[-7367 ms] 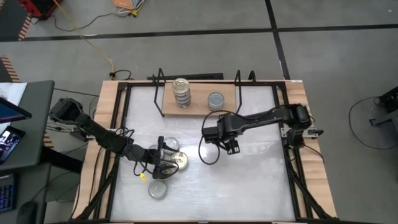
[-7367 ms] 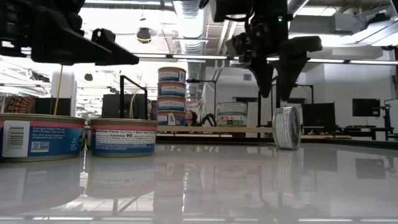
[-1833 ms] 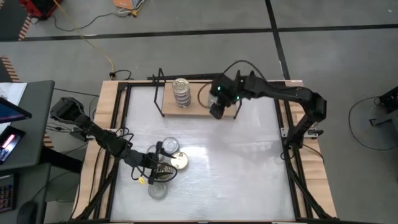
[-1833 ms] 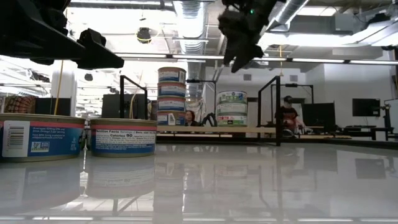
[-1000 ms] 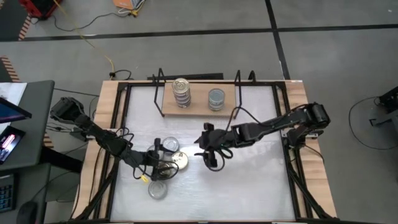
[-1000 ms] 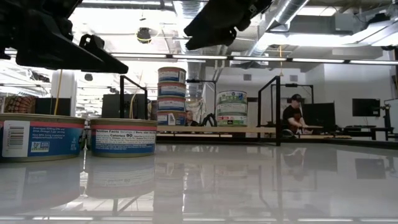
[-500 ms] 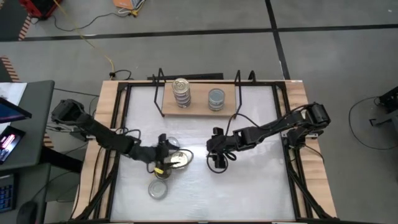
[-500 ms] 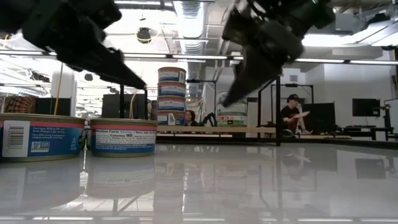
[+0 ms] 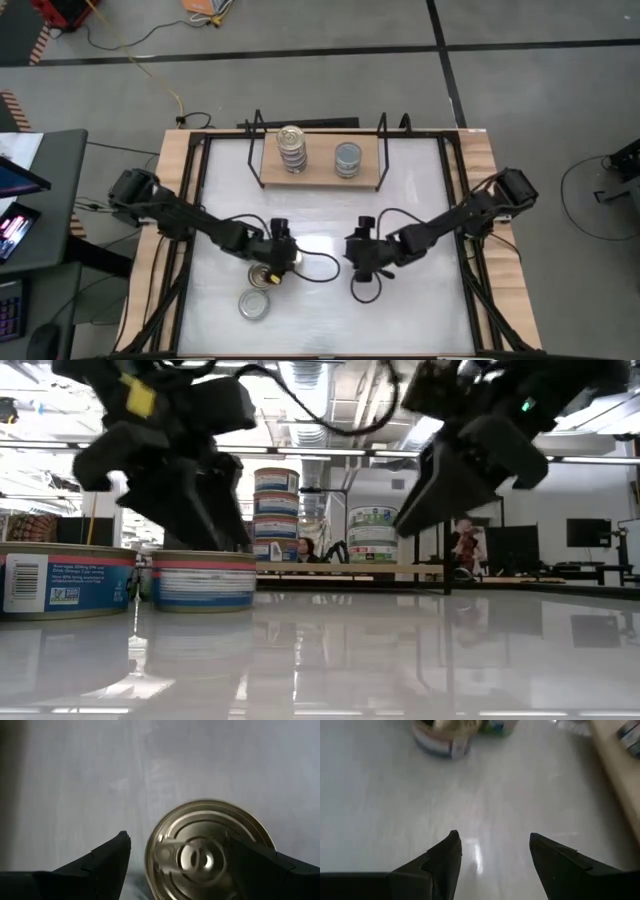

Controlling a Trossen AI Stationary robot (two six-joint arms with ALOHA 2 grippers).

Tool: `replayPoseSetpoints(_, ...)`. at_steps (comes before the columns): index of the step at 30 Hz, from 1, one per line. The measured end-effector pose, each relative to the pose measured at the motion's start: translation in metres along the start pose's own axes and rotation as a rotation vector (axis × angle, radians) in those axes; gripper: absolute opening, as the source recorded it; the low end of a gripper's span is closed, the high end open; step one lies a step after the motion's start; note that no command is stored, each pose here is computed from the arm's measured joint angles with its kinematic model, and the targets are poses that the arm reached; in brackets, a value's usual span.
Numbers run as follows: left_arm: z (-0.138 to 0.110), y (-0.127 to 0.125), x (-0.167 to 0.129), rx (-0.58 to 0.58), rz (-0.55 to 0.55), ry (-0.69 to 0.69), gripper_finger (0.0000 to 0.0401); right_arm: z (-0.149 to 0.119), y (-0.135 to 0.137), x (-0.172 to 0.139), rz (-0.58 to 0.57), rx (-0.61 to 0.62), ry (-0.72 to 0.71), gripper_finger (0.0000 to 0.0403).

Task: Stack canned seafood by type on shelf
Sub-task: Stack the blue-pink tuna can on top of the other blue-pink tuna can on the shelf

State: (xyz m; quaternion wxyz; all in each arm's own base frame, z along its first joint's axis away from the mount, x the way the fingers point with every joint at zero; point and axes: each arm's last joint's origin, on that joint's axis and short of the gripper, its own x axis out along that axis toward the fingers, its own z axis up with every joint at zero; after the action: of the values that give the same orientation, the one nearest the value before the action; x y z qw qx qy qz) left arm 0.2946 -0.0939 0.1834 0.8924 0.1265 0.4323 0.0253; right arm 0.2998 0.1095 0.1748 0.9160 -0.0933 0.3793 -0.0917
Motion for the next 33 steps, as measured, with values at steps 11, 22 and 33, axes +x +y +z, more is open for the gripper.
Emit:
replayPoseSetpoints(11, 0.036, 0.01, 0.046, 0.081, 0.128, -0.138, 0.0302, -0.002, 0.036, -0.047, -0.235, -0.03, -0.202, 0.026)
replayPoseSetpoints(22, 0.069, 0.02, 0.024, 0.198, 0.16, -0.049, 0.0302, -0.02, 0.04, -0.057, -0.337, 0.096, -0.2, 0.026)
replayPoseSetpoints(33, 0.044, -0.039, 0.005, 0.347, 0.06, 0.03, 0.0302, -0.023, 0.038, -0.058, -0.363, 0.187, -0.209, 0.026)
